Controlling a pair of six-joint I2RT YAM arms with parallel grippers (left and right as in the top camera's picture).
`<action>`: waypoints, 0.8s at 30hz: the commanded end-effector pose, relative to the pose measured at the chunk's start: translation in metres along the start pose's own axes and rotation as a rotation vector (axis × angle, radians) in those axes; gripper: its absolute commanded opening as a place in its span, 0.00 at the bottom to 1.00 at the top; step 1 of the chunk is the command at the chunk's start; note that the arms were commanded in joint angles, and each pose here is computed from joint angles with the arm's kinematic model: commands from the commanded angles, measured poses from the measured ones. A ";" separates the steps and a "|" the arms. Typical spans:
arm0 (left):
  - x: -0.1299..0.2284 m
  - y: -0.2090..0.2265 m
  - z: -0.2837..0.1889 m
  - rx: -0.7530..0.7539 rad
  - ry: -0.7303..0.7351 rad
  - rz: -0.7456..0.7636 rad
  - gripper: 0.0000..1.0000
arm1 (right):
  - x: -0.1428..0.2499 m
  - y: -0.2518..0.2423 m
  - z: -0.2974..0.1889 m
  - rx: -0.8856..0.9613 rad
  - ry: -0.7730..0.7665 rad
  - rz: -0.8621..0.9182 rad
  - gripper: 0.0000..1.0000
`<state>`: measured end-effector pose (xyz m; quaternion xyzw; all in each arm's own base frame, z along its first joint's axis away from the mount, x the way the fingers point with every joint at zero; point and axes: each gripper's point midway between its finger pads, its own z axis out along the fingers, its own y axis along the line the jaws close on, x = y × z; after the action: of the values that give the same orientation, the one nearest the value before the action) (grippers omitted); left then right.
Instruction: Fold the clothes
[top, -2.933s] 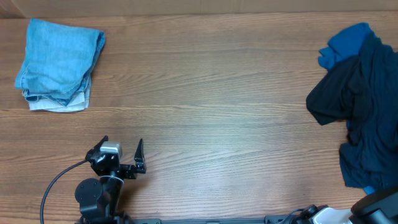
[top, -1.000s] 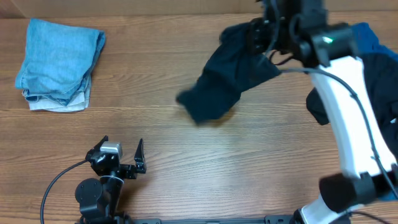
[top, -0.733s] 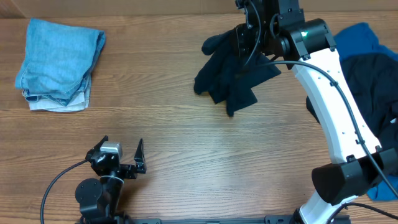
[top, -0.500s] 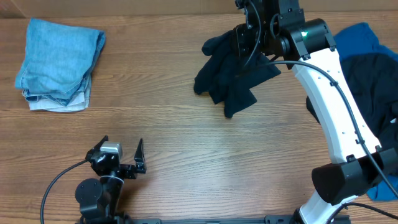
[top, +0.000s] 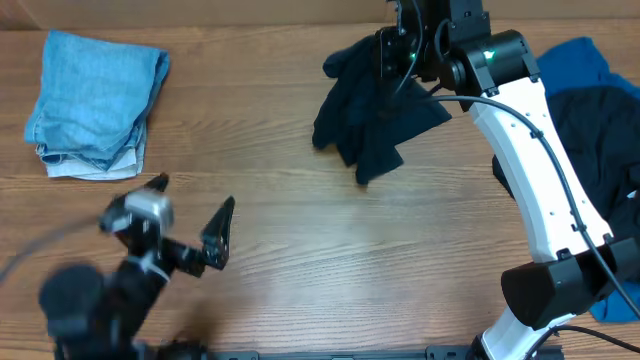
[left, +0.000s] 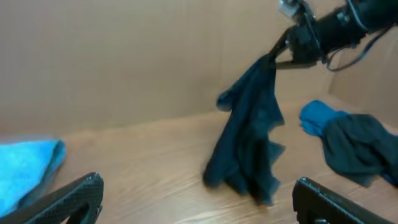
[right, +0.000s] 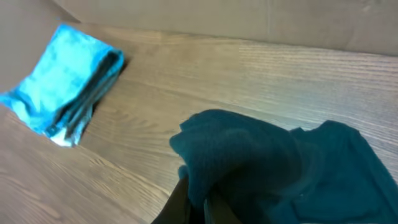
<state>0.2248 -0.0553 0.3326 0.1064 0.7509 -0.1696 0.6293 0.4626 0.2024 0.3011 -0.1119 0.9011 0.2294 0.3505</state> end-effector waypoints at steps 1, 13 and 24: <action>0.014 -0.008 0.051 0.135 0.255 -0.124 1.00 | -0.027 0.001 -0.019 0.029 -0.112 0.116 0.04; 0.101 -0.133 0.151 0.288 0.485 0.291 1.00 | -0.036 -0.018 -0.005 0.095 -0.167 0.326 0.04; 0.196 -0.122 0.252 0.054 0.571 -0.038 0.78 | -0.038 -0.006 -0.005 0.027 -0.159 0.318 0.04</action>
<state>0.3559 -0.2692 0.1229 0.2201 0.8871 -0.1431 0.3797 0.4887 0.1918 0.3172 0.0598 0.8879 0.2605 0.3743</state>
